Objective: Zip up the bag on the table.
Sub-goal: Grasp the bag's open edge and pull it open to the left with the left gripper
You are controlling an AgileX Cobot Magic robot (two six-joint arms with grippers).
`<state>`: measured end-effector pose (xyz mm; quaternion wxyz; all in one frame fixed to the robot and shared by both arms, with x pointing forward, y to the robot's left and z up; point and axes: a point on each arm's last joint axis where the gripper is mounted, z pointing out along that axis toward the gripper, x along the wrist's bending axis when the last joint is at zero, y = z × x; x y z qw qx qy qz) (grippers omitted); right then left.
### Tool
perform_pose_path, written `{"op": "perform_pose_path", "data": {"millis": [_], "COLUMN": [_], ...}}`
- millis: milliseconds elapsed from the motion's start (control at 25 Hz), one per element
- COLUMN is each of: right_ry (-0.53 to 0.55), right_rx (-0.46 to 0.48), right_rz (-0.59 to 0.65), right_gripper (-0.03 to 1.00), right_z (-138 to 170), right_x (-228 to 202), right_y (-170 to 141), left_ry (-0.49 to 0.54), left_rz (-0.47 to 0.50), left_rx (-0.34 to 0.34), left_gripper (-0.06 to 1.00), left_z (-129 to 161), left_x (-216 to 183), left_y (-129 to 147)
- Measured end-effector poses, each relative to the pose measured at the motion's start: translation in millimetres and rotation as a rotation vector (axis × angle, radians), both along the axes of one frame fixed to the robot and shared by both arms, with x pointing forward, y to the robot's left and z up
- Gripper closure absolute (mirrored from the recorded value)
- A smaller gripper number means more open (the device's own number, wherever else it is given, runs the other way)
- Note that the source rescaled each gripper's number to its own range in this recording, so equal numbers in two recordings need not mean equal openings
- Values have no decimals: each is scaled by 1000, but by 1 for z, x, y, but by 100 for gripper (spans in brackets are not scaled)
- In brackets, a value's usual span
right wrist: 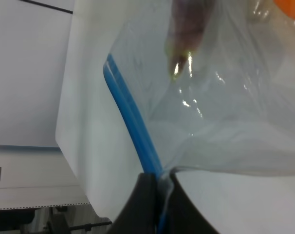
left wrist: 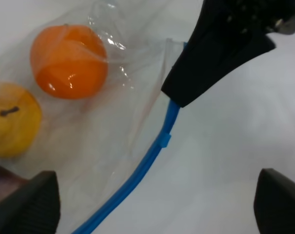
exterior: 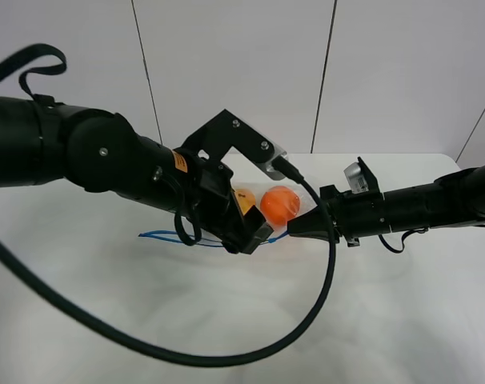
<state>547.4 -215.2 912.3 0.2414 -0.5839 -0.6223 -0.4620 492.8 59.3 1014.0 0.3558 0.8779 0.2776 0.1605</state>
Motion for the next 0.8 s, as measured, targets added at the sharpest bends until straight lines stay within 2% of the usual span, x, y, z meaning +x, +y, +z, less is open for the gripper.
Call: {"op": "perform_pose_path", "data": {"millis": [400, 800], "right_ry": [1, 1], "right_rx": [-1, -5], "right_rz": [2, 6], "right_gripper": [97, 97], "right_z": [0, 0], "right_x": [0, 0], "right_y": [0, 0], "left_ry": [2, -74], "left_rz": [14, -62], "left_rx": [23, 3], "left_gripper": [-6, -6], "left_z": [-34, -46], "left_x": [13, 2], "left_y": [-11, -39]}}
